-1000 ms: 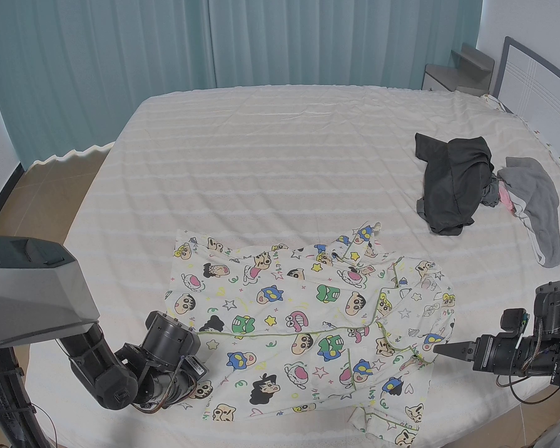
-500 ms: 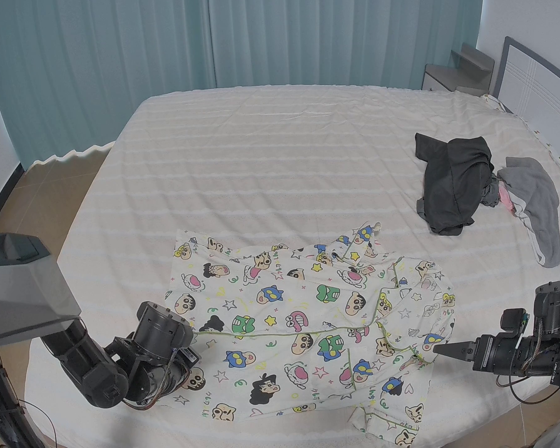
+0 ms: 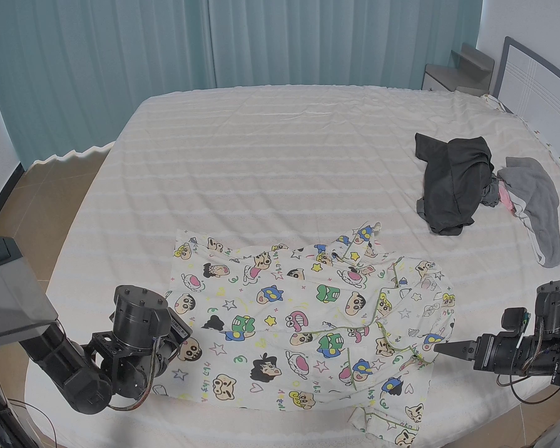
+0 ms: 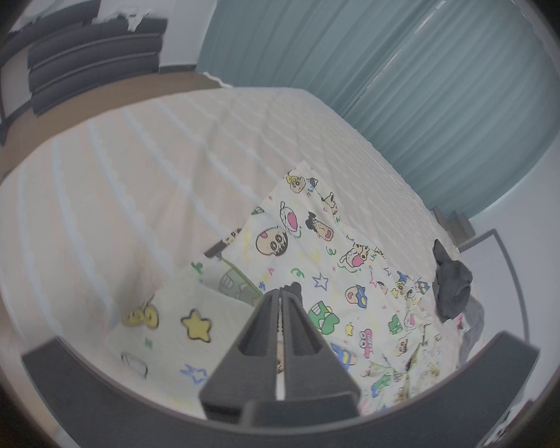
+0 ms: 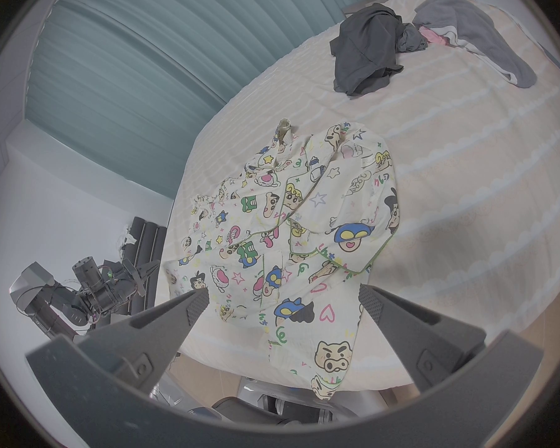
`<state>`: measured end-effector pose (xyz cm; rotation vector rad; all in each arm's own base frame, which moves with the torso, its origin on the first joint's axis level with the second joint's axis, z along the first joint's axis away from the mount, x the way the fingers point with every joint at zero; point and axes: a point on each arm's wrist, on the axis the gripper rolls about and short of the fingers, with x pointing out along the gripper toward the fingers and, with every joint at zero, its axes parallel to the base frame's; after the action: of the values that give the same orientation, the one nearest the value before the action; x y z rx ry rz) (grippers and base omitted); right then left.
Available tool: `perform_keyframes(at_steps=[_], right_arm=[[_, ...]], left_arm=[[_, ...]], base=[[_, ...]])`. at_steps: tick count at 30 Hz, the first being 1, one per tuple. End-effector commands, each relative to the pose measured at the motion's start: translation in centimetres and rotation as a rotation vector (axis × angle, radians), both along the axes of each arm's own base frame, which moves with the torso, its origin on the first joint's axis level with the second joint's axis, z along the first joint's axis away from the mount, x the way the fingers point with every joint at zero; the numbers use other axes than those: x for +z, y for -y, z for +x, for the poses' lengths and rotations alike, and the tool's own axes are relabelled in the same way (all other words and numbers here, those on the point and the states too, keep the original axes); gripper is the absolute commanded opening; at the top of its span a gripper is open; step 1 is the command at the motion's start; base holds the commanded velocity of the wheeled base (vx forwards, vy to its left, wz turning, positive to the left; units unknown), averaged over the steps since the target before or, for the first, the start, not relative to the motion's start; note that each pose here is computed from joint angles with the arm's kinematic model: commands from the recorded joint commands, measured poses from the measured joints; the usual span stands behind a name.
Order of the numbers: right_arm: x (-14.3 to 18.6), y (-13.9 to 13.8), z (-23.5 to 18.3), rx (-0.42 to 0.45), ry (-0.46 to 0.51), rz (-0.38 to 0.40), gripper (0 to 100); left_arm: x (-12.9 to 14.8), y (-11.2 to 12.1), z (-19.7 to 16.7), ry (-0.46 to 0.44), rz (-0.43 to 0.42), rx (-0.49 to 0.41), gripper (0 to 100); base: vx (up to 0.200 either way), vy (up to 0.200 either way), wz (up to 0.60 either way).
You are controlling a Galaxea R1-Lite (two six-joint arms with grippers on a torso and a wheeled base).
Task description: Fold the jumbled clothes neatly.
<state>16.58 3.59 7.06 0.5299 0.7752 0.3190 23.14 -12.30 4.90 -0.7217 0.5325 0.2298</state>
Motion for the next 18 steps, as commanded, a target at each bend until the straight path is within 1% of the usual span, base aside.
perform_keyframes(at_steps=[1,2,5,7,11,15,18], right_arm=[[0.0,0.0,0.0,0.000,0.001,0.000,100],[0.0,0.0,0.0,0.000,0.001,0.000,100],[0.0,0.0,-0.1,0.000,0.001,0.000,100],[0.0,0.0,-0.1,0.000,0.001,0.000,100],[0.0,0.0,-0.1,0.000,0.001,0.000,100],[0.0,0.0,-0.1,0.000,0.001,0.000,100],[0.0,0.0,-0.1,0.001,0.002,-0.001,100]], left_arm=[[-0.4,-0.6,-0.8,0.015,0.102,0.003,0],[-0.5,-0.7,-0.9,0.017,0.123,0.004,0],[-1.1,-0.6,-0.7,0.008,0.136,0.006,0],[-2.6,-0.3,-0.2,-0.016,0.152,0.010,0],[-4.2,-0.2,0.5,0.018,0.130,0.016,0],[-5.3,-0.6,-0.4,0.001,0.155,-0.018,0],[-5.1,-1.3,-0.6,-0.015,0.106,-0.061,0]], base=[[0.000,0.000,0.00],[0.000,0.000,0.00],[0.000,0.000,0.00],[0.000,0.000,0.00],[0.000,0.000,0.00],[0.000,0.000,0.00],[0.000,0.000,0.00]])
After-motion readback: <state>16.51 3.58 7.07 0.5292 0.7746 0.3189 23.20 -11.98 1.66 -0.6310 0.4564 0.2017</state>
